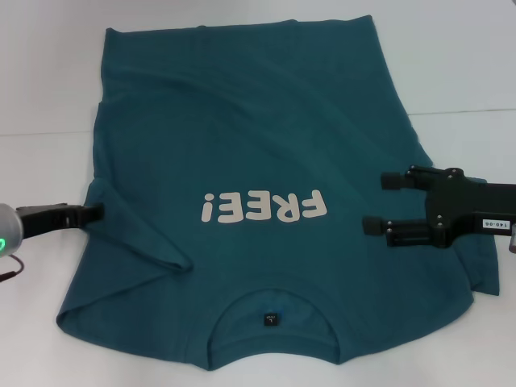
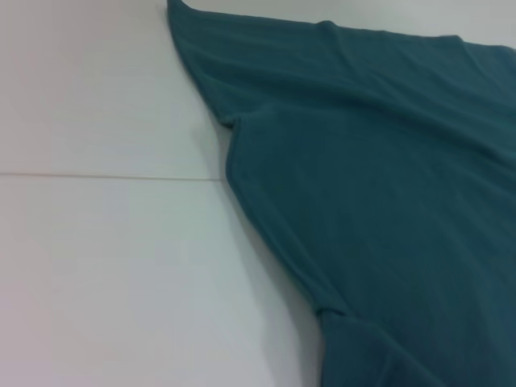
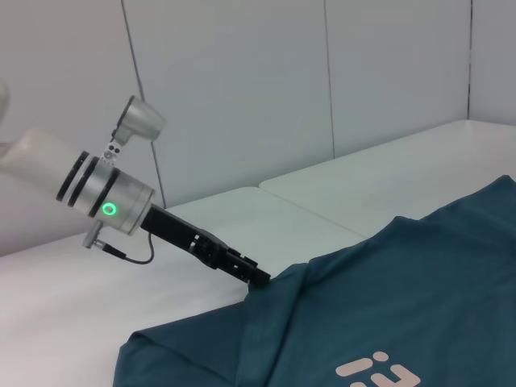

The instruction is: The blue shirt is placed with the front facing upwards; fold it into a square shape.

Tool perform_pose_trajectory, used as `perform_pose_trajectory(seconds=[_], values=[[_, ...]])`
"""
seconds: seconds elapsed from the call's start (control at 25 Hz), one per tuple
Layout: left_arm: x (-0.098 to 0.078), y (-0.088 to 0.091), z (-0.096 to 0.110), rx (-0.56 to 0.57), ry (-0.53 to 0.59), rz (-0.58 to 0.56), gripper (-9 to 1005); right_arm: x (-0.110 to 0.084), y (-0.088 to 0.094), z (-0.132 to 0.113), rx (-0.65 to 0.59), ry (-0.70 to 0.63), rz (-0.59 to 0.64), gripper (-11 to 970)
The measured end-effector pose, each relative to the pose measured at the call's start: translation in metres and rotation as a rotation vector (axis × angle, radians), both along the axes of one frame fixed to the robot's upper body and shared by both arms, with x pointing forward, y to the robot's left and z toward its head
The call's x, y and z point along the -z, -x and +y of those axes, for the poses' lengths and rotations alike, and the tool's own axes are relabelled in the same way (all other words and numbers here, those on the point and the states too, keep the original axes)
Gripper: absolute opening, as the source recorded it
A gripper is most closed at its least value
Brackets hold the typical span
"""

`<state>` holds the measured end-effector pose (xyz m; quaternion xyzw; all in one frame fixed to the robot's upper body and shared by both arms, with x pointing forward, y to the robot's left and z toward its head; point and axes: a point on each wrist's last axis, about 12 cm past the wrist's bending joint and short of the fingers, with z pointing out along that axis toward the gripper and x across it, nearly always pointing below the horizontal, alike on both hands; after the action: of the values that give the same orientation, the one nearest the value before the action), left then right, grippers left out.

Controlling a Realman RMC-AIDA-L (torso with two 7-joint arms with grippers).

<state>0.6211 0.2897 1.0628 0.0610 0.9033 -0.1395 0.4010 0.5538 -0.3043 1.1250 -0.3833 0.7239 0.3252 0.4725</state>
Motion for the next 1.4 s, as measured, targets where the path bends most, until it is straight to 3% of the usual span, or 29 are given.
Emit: perform_pose_trajectory(seconds=[0.28, 0.48, 0.92, 1.04, 1.4], values=[[0.004, -0.003, -0.008, 0.033, -0.027, 0.009, 662, 0.0, 0.0, 0.0, 0.002, -0.003, 0.007, 945], [0.004, -0.004, -0.01, 0.044, -0.046, 0.005, 423, 0.0, 0.0, 0.0, 0.002, -0.004, 0.008, 945], [0.005, -0.008, -0.016, 0.072, -0.041, 0.03, 193, 0.0, 0.0, 0.0, -0.001, -0.006, 0.012, 945], [0.003, -0.009, -0.021, 0.083, -0.033, 0.031, 19, 0.0, 0.0, 0.001, 0.001, -0.009, 0.017, 945], [-0.006, -0.015, -0.036, 0.127, -0.014, 0.01, 36, 0.0, 0.001, 0.001, 0.0, -0.017, 0.027, 944]])
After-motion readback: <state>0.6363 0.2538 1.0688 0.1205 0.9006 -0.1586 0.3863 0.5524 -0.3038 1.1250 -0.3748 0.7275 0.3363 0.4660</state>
